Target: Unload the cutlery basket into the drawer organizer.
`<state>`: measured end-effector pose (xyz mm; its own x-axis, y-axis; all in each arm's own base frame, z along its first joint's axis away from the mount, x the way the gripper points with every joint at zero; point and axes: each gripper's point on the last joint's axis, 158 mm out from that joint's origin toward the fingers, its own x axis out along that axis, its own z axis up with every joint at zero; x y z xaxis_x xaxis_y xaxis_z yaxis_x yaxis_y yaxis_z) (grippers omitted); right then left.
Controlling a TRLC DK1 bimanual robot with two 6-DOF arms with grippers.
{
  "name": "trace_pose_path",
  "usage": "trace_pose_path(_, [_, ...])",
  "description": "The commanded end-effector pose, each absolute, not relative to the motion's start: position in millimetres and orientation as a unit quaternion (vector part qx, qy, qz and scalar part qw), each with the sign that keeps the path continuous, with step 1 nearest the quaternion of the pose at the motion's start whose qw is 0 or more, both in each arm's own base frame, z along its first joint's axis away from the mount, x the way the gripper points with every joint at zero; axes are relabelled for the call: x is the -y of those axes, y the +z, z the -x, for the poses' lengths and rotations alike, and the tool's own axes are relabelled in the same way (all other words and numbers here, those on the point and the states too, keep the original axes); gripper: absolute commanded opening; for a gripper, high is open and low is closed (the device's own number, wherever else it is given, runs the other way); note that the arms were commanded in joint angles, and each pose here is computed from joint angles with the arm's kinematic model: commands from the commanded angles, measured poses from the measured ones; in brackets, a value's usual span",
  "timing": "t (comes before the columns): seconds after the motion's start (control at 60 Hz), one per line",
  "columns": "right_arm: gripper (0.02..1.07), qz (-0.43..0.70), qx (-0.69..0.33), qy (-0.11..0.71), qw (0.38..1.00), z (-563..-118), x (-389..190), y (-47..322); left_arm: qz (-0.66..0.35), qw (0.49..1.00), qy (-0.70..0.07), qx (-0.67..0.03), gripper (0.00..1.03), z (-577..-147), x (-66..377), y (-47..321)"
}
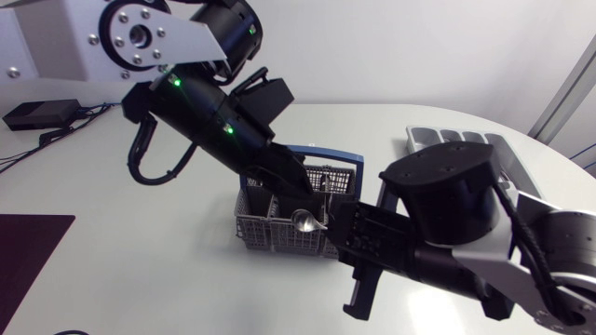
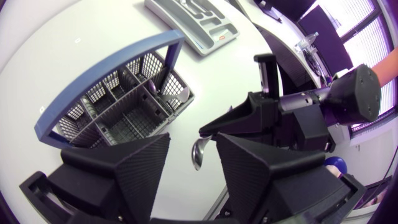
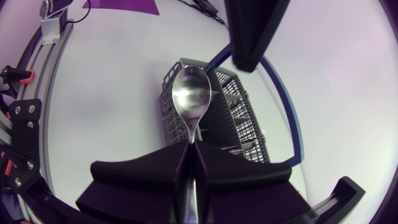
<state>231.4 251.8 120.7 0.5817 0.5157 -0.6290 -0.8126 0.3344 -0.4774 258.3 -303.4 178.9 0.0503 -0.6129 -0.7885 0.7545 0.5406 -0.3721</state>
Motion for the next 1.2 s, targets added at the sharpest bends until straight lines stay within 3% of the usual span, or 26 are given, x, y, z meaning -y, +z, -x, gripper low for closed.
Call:
trace_pose_path(0.0, [0.07,0.398,-0.199,0.418,0.792,-225.9,-238.2,112.4,-0.049,0.749,-0.473,-0.461,0.67,-272.0,301.7,213.1])
trace_pose_path(0.133, [0.07,0.374,-0.212,0.426,0.796,-226.2,-211.2,115.5,-0.044,0.77,-0.461,-0.439,0.67,-288.5,295.7,221.9])
trace_pose_path(0.433, [0.08,0.344,-0.24,0.433,0.798,-240.2,-134.5,106.9,-0.101,0.779,-0.433,-0.441,0.67,-293.2,302.2,190.7])
trace_pose_path(1.183, [0.08,0.372,-0.325,0.423,0.76,-294.6,89.0,30.0,-0.205,0.75,-0.438,-0.451,0.66,-277.3,338.7,132.8])
